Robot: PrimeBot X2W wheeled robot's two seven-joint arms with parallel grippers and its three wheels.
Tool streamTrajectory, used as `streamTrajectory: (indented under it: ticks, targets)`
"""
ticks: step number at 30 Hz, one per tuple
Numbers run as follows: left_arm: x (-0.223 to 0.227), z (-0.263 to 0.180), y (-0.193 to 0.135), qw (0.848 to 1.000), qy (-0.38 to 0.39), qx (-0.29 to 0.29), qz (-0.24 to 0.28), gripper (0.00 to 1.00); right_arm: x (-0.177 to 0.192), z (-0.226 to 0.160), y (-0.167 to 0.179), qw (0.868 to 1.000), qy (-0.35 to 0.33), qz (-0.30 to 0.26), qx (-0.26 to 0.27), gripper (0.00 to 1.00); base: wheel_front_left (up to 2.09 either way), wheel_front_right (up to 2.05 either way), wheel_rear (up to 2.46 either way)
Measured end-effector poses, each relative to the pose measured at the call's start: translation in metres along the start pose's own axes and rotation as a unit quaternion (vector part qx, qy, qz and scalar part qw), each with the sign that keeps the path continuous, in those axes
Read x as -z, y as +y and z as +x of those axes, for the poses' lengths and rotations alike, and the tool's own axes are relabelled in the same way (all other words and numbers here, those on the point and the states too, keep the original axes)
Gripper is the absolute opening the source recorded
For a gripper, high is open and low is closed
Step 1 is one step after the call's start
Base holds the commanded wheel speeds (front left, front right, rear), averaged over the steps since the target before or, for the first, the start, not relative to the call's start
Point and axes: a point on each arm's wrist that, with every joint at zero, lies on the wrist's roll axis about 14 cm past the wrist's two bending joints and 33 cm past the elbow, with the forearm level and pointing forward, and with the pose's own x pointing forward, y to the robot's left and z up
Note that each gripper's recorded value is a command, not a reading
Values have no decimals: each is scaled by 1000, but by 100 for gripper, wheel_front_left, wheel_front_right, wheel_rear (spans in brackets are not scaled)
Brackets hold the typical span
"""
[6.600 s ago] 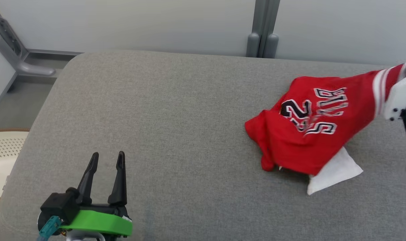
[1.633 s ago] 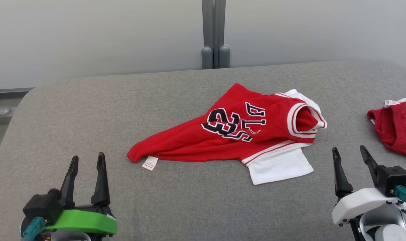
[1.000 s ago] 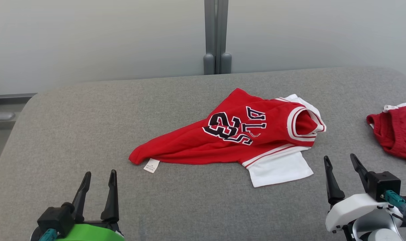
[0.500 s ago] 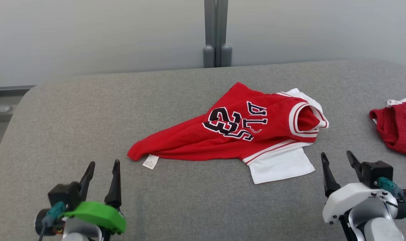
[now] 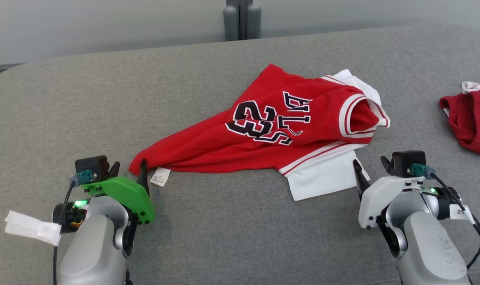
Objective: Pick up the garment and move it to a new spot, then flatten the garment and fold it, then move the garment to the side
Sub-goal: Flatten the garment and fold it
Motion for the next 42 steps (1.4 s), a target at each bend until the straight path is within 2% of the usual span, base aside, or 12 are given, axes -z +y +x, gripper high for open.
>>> streamTrajectory:
  ticks: [9,20,21,22,23,24,25,30,34,38,42]
  targets:
    - [34,23,-3,999,53,-6,-3,100,42,13,-6,998,69,-2,5,100,0,0,0]
    - [49,31,-3,997,77,-6,-3,100,56,24,2,994,110,-26,-10,100,0,0,0]
    - [50,31,-3,997,78,-5,-3,100,57,24,3,993,112,-27,-11,85,0,0,0]
    - [51,31,-3,997,80,-5,-6,88,58,25,3,993,114,-30,-12,44,0,0,0]
    - [53,31,-3,996,84,-5,-5,51,59,25,5,992,118,-32,-15,5,0,0,0]
    - [53,31,-3,996,86,-4,-4,46,59,25,6,992,119,-34,-16,0,0,0,0]
    - [53,31,-4,996,86,-2,-5,0,60,24,8,992,122,-37,-19,0,0,0,0]
    - [49,29,-13,997,77,12,-18,0,53,21,13,993,114,-31,-24,0,0,0,0]
    - [27,27,-18,998,22,18,-52,0,37,13,7,997,72,-2,-14,0,0,0,0]
    - [-21,24,-28,992,-62,37,-102,0,-19,2,-8,999,-30,25,7,0,0,0,0]
    - [-71,9,-60,969,-137,96,-184,0,-82,-25,-25,989,-140,49,26,0,0,0,0]
